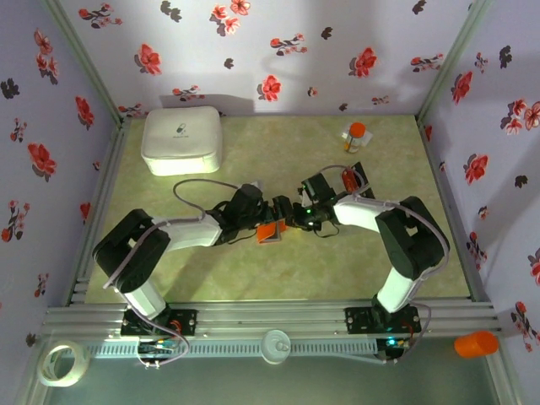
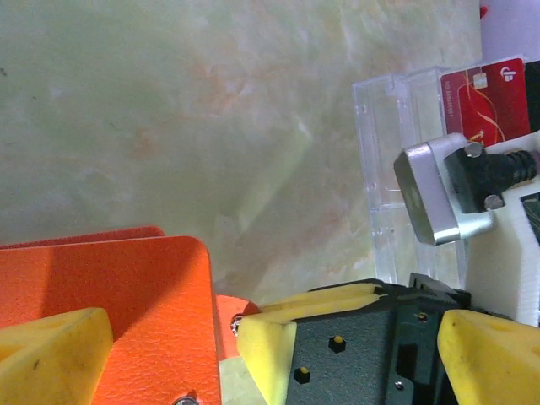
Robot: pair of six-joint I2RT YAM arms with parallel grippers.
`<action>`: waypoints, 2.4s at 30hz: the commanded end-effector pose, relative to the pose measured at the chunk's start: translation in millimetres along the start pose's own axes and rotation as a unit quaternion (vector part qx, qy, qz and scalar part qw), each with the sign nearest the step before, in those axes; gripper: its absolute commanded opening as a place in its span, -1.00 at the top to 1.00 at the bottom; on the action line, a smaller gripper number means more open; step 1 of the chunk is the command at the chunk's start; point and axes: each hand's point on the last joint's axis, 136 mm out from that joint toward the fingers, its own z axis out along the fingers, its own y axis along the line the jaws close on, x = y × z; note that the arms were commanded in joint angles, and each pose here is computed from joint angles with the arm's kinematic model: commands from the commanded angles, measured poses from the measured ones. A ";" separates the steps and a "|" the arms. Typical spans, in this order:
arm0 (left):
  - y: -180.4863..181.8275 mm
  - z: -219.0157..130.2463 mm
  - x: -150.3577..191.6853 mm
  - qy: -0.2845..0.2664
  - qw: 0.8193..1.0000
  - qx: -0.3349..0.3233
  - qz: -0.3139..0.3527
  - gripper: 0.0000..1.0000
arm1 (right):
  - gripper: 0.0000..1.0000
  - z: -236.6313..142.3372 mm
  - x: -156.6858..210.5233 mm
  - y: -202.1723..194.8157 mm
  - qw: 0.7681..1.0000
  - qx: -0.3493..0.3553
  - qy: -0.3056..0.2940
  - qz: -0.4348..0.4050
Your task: Put the credit cards into the card holder
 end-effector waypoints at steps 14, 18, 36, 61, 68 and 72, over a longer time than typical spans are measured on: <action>-21.1 -14.4 -14.4 -0.008 1.000 0.010 0.017 -1.00 | 0.40 -56.5 -3.1 10.2 0.999 0.004 -0.045 -0.010; -30.7 -26.1 -35.4 -0.013 1.000 0.024 0.015 -1.00 | 0.48 -70.7 -2.4 29.3 0.998 -0.004 -0.057 -0.025; 94.0 -125.1 -89.4 -0.049 0.991 -0.119 -0.029 -1.00 | 0.55 -14.0 9.5 134.8 0.991 -0.005 0.002 -0.135; 94.3 -86.4 -35.3 0.071 0.969 -0.190 0.139 -1.00 | 0.75 19.1 24.4 35.4 0.996 0.063 0.017 -0.065; 90.2 -62.8 -21.4 0.102 0.959 -0.201 0.171 -1.00 | 0.77 20.1 25.4 34.8 0.996 0.058 0.016 -0.060; 91.0 -53.5 -17.0 0.110 0.957 -0.204 0.178 -1.00 | 0.77 19.9 26.4 32.8 0.997 0.058 0.016 -0.058</action>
